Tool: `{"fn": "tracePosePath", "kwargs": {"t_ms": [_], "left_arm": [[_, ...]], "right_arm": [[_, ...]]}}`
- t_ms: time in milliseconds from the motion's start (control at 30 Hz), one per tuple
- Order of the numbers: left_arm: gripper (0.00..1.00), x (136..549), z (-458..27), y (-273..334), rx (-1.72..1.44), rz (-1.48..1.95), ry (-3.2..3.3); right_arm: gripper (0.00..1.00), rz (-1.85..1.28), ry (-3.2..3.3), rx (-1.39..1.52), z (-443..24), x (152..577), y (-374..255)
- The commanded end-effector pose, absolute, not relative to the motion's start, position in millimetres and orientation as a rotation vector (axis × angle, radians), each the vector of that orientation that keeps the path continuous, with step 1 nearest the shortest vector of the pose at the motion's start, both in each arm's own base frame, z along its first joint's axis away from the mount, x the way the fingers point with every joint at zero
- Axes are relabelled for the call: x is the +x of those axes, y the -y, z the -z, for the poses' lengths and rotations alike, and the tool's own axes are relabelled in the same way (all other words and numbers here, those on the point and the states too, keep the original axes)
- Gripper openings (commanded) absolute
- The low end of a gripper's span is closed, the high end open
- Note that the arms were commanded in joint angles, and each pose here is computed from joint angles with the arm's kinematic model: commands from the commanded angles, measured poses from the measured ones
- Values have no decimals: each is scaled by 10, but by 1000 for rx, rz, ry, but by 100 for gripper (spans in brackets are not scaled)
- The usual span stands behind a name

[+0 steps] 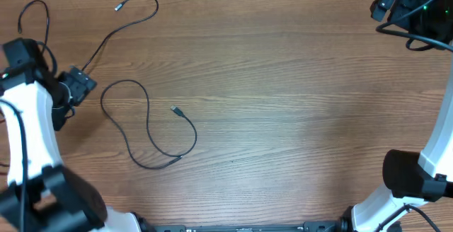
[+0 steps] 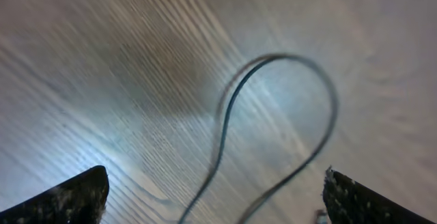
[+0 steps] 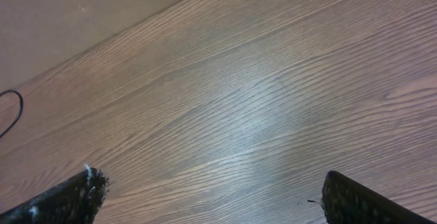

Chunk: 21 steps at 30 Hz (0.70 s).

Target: Untangle cables

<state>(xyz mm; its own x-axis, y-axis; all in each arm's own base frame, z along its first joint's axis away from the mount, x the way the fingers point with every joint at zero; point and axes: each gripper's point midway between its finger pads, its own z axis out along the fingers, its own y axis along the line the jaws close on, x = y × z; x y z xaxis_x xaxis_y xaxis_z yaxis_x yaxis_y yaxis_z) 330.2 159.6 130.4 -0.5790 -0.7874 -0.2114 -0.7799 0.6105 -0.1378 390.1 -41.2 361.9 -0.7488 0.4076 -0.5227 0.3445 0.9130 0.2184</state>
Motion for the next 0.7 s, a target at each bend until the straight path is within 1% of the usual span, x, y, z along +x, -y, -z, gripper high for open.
{"fn": "tracePosePath", "kwargs": {"t_ms": [0, 33, 67, 100, 167, 467, 500, 567, 667], "left_arm": [[100, 3360, -975, -1495, -1053, 96, -2787], [100, 3357, -878, -1495, -1043, 98, -2818], [98, 3364, -793, -1498, -1039, 102, -2839], [92, 3372, -699, -1501, -1040, 106, -2859], [86, 3404, -532, -1516, -1050, 111, -2881], [87, 3632, -137, -1568, -1020, 117, -2874], [86, 3650, -107, -1551, -993, 131, -2882], [77, 3707, -56, -1503, -929, 164, -2893], [49, 3723, -44, -1497, -941, 171, -2886]], "right_arm": [[100, -145, -2465, 539, -3696, 3861, 414], [100, -145, -2465, 539, -3695, 3860, 414], [100, -145, -2465, 539, -3696, 3861, 414], [100, -145, -2465, 539, -3695, 3860, 414], [100, -145, -2465, 539, -3696, 3861, 414], [100, -145, -2465, 539, -3696, 3861, 414], [100, -145, -2465, 539, -3696, 3861, 414], [100, -145, -2465, 539, -3696, 3861, 414], [100, -145, -2465, 539, -3695, 3860, 414]]}}
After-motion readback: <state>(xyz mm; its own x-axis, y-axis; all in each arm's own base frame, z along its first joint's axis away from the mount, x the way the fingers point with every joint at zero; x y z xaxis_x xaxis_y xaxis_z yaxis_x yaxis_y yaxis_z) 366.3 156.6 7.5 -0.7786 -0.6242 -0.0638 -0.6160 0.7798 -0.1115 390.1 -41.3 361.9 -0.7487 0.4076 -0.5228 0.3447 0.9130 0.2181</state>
